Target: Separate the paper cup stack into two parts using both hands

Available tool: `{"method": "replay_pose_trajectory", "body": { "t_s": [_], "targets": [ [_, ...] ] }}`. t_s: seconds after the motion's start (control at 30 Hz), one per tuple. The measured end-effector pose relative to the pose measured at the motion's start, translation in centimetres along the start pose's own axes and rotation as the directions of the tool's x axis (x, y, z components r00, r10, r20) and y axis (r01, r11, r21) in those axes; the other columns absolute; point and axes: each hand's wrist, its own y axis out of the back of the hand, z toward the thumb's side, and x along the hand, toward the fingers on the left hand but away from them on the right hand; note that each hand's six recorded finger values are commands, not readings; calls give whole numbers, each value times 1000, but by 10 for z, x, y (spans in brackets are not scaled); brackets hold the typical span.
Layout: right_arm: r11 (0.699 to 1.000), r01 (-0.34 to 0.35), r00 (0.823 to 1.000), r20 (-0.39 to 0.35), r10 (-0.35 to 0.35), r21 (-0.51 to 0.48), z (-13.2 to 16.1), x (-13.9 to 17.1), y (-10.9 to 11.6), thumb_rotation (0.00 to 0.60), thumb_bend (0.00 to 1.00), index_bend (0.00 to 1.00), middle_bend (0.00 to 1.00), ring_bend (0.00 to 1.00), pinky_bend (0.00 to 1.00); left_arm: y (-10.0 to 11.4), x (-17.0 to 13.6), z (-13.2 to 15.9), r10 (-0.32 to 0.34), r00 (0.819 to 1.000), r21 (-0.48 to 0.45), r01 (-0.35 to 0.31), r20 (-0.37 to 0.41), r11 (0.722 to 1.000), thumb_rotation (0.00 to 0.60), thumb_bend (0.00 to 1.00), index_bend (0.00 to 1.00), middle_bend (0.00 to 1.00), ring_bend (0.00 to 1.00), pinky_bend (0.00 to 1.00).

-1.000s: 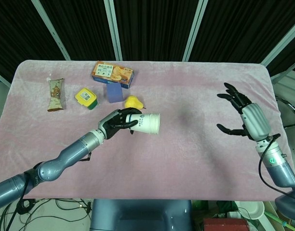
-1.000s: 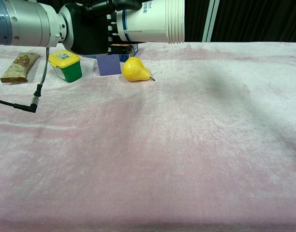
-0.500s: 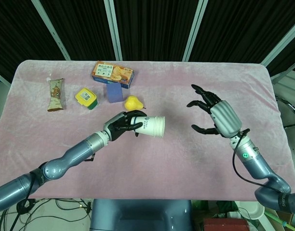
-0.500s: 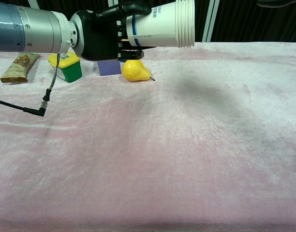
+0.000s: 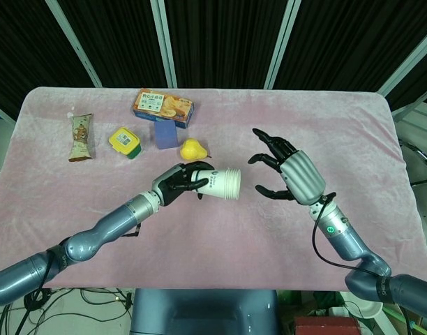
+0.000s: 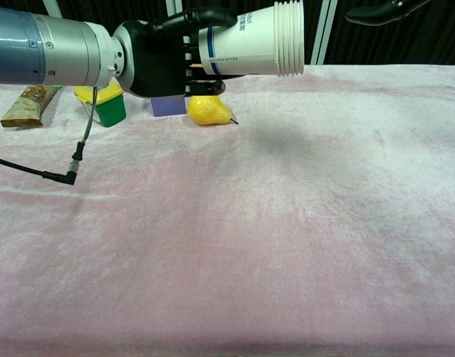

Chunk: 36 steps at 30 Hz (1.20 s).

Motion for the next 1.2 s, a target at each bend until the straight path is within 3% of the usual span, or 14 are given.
{"method": "replay_pose_trajectory", "body": {
  "t_s": [0.63, 1.2],
  "targets": [
    [1000, -11, 998, -60, 12, 20, 21, -6, -20, 600, 163, 478, 0, 146, 178, -14, 6, -10, -30, 999, -28, 30, -18, 999, 600, 416, 509, 462, 340, 615],
    [1000, -13, 997, -82, 15, 21, 28, -8, -24, 600, 211, 549, 0, 146, 178, -22, 9, -19, -55, 998, -59, 53, -36, 997, 600, 416, 509, 458, 340, 620]
  ]
}}
